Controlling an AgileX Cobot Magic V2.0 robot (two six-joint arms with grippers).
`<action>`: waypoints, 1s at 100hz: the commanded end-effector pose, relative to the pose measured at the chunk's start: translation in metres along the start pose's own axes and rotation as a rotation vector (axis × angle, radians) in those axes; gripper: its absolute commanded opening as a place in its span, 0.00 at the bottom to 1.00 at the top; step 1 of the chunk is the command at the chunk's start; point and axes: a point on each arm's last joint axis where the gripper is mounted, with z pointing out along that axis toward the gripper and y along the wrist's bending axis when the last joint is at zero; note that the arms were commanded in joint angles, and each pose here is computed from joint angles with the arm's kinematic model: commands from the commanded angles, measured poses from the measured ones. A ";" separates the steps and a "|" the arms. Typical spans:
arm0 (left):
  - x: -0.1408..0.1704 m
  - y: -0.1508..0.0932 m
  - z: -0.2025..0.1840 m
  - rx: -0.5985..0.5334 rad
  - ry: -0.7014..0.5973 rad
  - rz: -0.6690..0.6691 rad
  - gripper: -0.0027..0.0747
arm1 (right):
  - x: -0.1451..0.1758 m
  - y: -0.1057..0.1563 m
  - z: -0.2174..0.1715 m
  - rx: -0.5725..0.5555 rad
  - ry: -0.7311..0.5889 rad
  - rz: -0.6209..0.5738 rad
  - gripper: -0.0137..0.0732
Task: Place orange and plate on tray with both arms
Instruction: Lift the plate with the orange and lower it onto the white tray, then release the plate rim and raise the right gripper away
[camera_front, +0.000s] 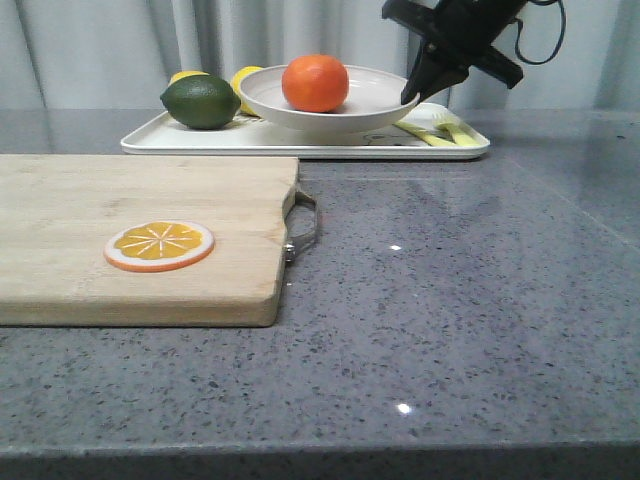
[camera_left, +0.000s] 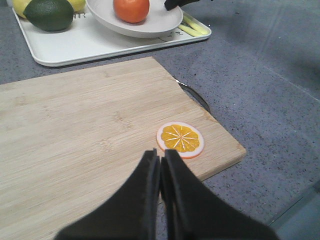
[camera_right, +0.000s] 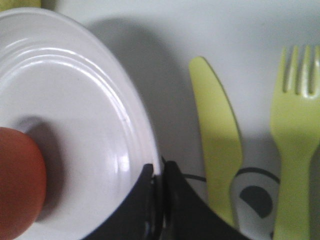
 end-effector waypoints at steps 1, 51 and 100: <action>-0.015 -0.002 -0.001 0.005 -0.091 -0.022 0.01 | -0.016 0.028 -0.033 -0.081 -0.121 -0.019 0.08; -0.015 -0.002 -0.001 0.005 -0.095 -0.022 0.01 | -0.015 0.022 -0.022 -0.070 -0.131 -0.016 0.08; -0.017 -0.002 -0.001 0.005 -0.116 -0.022 0.01 | -0.015 0.021 -0.022 -0.066 -0.116 -0.015 0.42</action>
